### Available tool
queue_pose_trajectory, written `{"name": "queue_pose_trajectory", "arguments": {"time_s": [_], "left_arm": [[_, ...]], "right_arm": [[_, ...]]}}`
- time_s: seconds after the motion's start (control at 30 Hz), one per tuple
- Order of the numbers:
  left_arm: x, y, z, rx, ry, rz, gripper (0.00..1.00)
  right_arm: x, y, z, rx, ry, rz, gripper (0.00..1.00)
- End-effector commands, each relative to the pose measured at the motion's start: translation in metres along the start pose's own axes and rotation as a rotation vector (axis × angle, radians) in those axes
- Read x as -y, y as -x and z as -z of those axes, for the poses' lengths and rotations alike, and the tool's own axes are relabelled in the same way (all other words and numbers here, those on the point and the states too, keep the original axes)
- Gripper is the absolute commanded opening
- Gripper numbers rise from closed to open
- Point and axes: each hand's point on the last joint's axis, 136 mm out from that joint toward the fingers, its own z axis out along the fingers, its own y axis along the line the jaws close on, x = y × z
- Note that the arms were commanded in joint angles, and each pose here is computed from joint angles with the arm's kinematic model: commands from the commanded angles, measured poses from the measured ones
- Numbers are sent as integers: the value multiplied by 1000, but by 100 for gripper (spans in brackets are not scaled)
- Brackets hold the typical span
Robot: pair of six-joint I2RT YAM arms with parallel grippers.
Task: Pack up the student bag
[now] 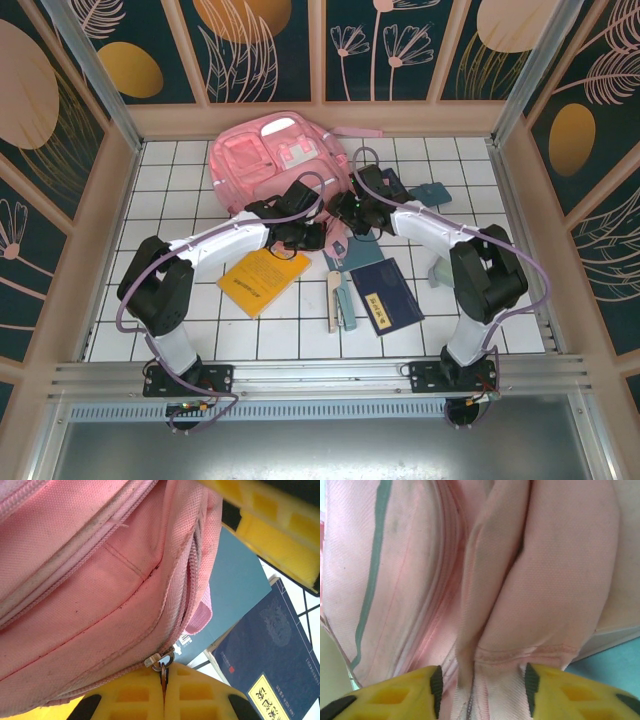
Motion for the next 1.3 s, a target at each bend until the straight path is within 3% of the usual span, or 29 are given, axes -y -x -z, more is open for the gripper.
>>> {"name": "queue_pose_trajectory", "arguments": {"time_s": [0.0, 0.13, 0.33, 0.4, 0.53, 0.57, 0.8, 0.9, 1.27], "left_arm": [[26, 16, 18, 63, -84, -42, 0], [29, 19, 20, 70, -91, -53, 0], [30, 19, 19, 66, -99, -55, 0], [29, 18, 19, 65, -96, -54, 0], [18, 13, 16, 55, -48, -46, 0], [12, 11, 16, 52, -18, -47, 0], [-62, -10, 15, -18, 234, -24, 0], [-95, -10, 30, -4, 295, 23, 0], [-205, 15, 72, 56, 581, 140, 0]], "right_arm": [[6, -5, 13, -8, -68, 6, 63], [12, -20, 11, -59, -54, -33, 68], [6, -41, -6, -128, 2, -63, 65], [1, -41, -10, -131, 22, -60, 50], [-3, -27, -8, -80, 9, -38, 2], [-3, -21, -5, -61, 1, -29, 0], [-2, 9, 19, 39, -3, 6, 0], [9, 31, 30, 83, -10, -15, 0], [14, 58, 59, 146, 10, 13, 0]]}}
